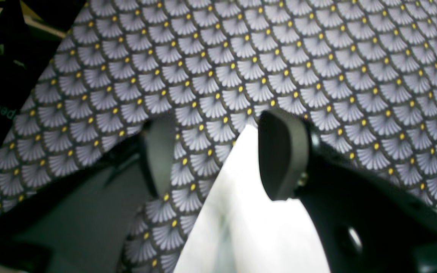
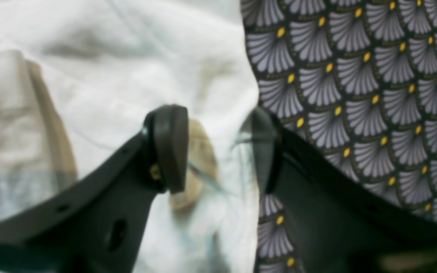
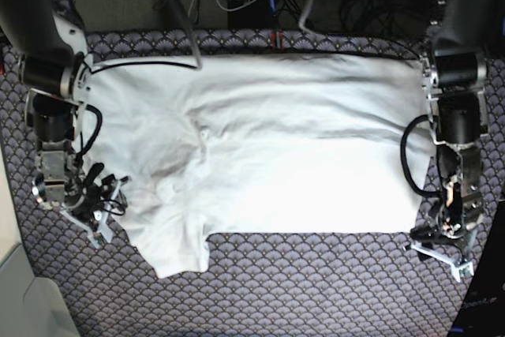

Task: Fold the T-shirt properly
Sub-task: 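Lower both grippers and close them on the hem corners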

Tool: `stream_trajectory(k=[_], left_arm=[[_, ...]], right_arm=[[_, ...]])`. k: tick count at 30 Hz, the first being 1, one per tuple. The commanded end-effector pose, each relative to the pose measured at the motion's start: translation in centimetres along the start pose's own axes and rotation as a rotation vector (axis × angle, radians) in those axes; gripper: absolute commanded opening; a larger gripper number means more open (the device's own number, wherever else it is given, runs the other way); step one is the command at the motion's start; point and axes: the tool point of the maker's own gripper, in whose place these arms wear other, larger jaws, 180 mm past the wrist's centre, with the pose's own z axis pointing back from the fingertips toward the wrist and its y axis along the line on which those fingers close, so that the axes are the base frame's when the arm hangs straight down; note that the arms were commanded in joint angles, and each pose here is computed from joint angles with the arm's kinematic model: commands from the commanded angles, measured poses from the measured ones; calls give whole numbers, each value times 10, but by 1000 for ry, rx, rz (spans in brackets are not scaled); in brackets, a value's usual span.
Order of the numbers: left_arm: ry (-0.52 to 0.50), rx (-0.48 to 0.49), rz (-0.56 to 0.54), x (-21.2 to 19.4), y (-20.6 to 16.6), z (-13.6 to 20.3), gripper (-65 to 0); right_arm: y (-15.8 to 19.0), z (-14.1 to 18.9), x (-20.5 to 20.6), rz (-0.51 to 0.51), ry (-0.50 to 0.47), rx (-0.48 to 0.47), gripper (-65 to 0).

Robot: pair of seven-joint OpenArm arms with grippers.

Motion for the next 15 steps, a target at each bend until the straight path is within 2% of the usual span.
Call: stream_trajectory(k=[1, 9, 15], left_arm=[[-64, 6, 4, 27, 3, 3, -284], [-78, 4, 4, 29, 2, 3, -284], [-73, 5, 1, 26, 3, 3, -285]], right_arm=[[-17, 9, 19, 23, -27, -36, -361], [-27, 15, 23, -20, -52, -61, -215], [-17, 10, 3, -26, -25, -42, -206]])
